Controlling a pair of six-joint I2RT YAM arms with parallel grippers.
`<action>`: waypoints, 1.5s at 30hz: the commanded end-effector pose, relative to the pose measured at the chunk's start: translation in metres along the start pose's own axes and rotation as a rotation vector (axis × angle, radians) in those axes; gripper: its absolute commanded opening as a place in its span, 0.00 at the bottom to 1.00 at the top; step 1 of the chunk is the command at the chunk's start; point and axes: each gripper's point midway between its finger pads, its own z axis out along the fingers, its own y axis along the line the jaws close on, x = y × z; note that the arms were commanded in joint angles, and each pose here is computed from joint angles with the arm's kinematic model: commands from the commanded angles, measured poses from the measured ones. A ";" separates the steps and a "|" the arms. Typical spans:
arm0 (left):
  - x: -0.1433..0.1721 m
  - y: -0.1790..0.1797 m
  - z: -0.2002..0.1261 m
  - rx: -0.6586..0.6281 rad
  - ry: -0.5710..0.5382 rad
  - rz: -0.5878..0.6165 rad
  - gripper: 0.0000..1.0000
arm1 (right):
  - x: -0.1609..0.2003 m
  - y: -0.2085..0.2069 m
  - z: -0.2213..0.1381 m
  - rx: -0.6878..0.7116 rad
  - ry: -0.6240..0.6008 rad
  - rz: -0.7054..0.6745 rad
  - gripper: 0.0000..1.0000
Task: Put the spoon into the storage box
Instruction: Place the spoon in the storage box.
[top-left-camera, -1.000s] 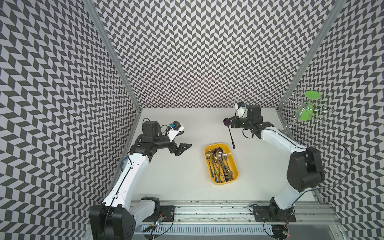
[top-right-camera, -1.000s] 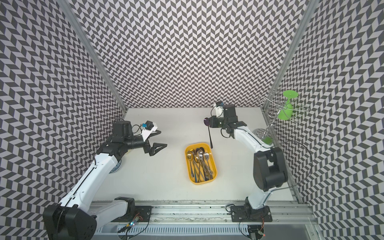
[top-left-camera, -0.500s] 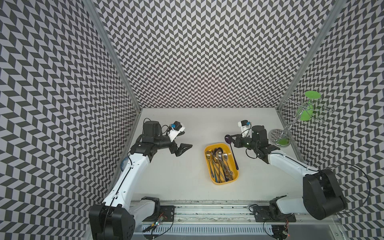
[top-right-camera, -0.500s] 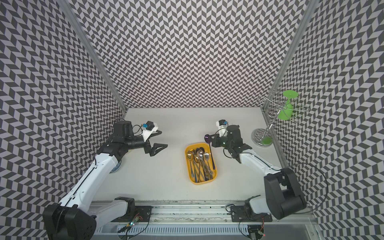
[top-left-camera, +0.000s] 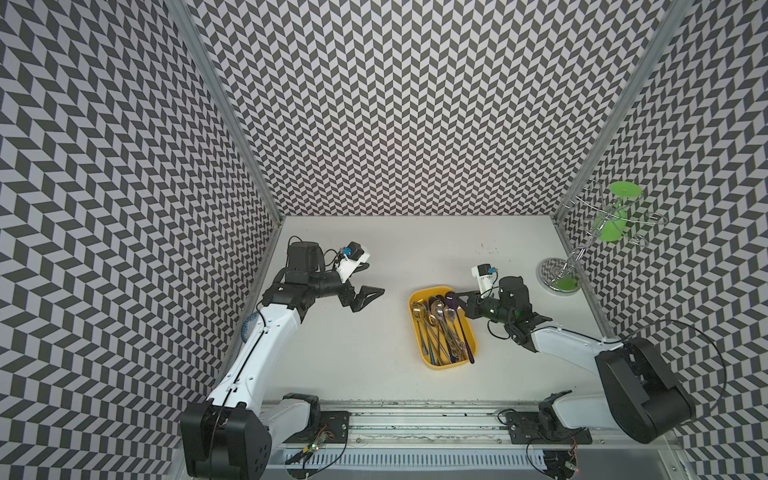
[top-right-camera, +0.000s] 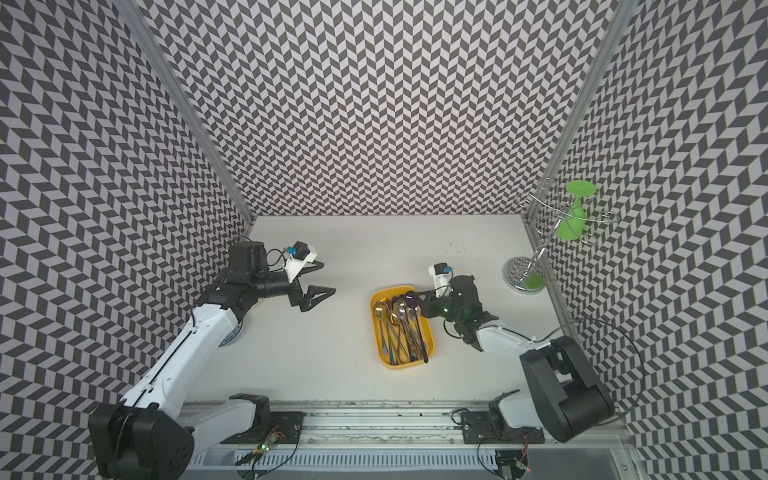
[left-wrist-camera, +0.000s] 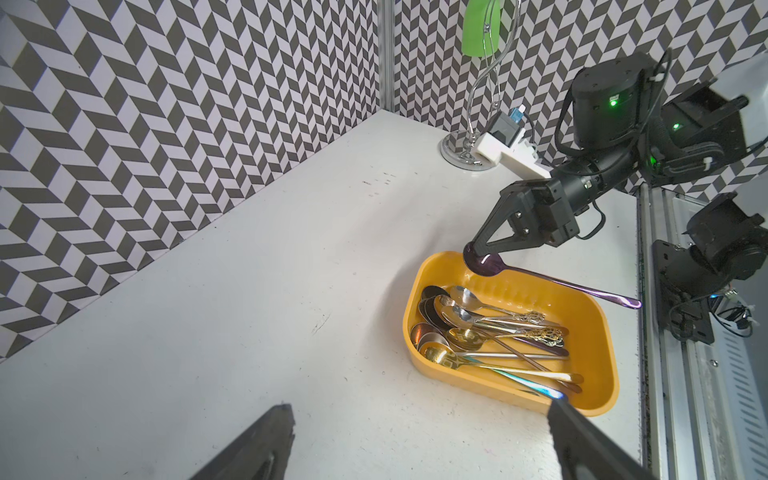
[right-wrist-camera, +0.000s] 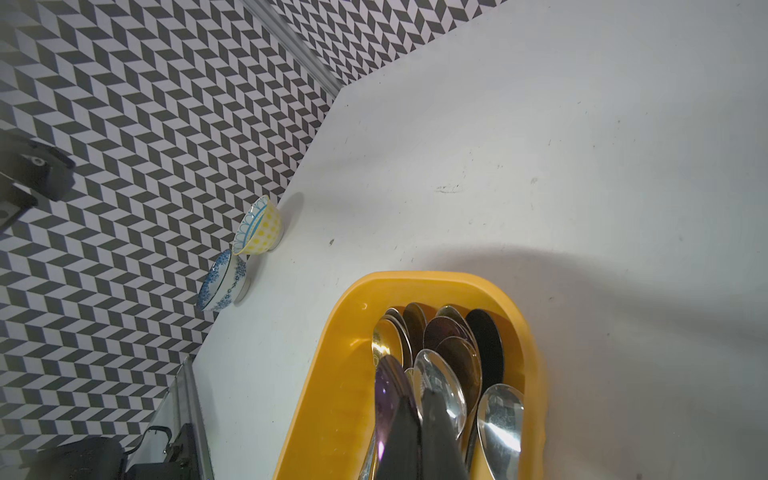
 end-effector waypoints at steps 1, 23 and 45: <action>-0.003 0.002 -0.001 0.000 -0.015 0.006 0.99 | -0.015 0.010 0.004 -0.036 -0.064 -0.031 0.01; -0.005 0.004 -0.010 -0.038 -0.027 0.016 0.99 | -0.057 0.008 0.026 0.009 -0.121 -0.168 0.25; 0.031 0.087 -0.008 -0.481 -0.050 -0.058 0.99 | -0.118 0.003 -0.082 0.348 -0.381 -0.367 0.65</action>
